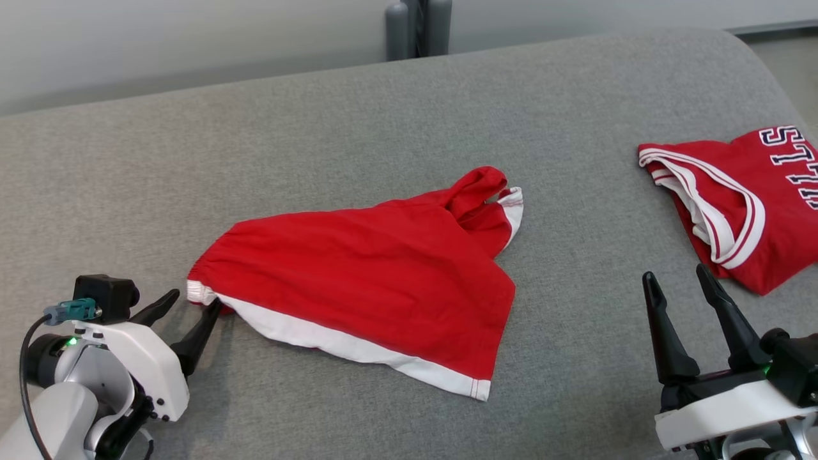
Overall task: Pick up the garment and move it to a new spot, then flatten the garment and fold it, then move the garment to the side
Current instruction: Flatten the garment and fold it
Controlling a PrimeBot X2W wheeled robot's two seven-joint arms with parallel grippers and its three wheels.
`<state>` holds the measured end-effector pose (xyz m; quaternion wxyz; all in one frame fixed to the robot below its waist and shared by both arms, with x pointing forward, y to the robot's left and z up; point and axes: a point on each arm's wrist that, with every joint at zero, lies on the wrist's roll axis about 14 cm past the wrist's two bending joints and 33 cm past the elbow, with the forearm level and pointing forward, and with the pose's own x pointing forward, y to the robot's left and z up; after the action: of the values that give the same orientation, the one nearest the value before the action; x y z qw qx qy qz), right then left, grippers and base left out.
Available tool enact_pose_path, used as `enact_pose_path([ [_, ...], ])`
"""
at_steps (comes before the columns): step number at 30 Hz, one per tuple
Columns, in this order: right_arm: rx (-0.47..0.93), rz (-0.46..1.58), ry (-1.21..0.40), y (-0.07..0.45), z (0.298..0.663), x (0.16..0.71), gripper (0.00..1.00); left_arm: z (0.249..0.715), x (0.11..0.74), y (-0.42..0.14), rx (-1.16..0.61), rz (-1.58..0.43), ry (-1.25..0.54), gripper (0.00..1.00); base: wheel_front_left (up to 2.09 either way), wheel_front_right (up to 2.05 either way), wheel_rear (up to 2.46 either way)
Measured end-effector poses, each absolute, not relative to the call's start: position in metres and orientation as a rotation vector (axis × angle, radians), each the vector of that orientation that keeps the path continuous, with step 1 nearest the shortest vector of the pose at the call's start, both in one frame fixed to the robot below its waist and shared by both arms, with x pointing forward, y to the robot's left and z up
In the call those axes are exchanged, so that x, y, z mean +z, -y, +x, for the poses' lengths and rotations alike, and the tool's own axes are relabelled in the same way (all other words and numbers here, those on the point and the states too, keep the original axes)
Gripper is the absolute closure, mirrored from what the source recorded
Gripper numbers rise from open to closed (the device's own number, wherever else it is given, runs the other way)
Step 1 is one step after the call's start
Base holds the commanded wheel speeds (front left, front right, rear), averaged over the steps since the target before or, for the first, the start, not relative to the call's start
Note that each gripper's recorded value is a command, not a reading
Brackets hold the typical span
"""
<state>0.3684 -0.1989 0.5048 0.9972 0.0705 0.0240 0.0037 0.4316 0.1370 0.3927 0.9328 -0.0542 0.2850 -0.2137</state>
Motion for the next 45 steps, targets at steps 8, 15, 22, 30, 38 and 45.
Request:
enact_pose_path([
  [8, -0.025, 0.143, -0.078, 0.207, 0.368, 0.492, 0.0, 0.424, 0.377, -0.127, -0.556, -0.061, -0.653, 0.13, 0.0, 0.0, 0.0],
  [15, 0.0, 0.146, -0.083, 0.2, 0.374, 0.489, 0.0, 0.428, 0.386, -0.134, -0.595, -0.009, -0.601, 1.0, 0.0, 0.0, 0.0],
  [22, 0.086, 0.138, -0.145, 0.179, 0.374, 0.475, 0.0, 0.429, 0.386, -0.131, -0.627, -0.003, -0.585, 1.0, 0.0, 0.0, 0.0],
  [30, 0.272, 0.172, -0.316, 0.125, 0.352, 0.433, 0.0, 0.434, 0.386, -0.135, -0.634, 0.0, -0.57, 1.0, 0.0, 0.0, 0.0],
  [38, 0.428, 0.253, -0.462, 0.071, 0.326, 0.398, 0.0, 0.438, 0.381, -0.139, -0.633, 0.0, -0.58, 1.0, 0.0, 0.0, 0.0],
  [45, 0.497, 0.26, -0.494, 0.052, 0.333, 0.382, 0.0, 0.443, 0.377, -0.14, -0.633, -0.004, -0.584, 1.0, 0.0, 0.0, 0.0],
])
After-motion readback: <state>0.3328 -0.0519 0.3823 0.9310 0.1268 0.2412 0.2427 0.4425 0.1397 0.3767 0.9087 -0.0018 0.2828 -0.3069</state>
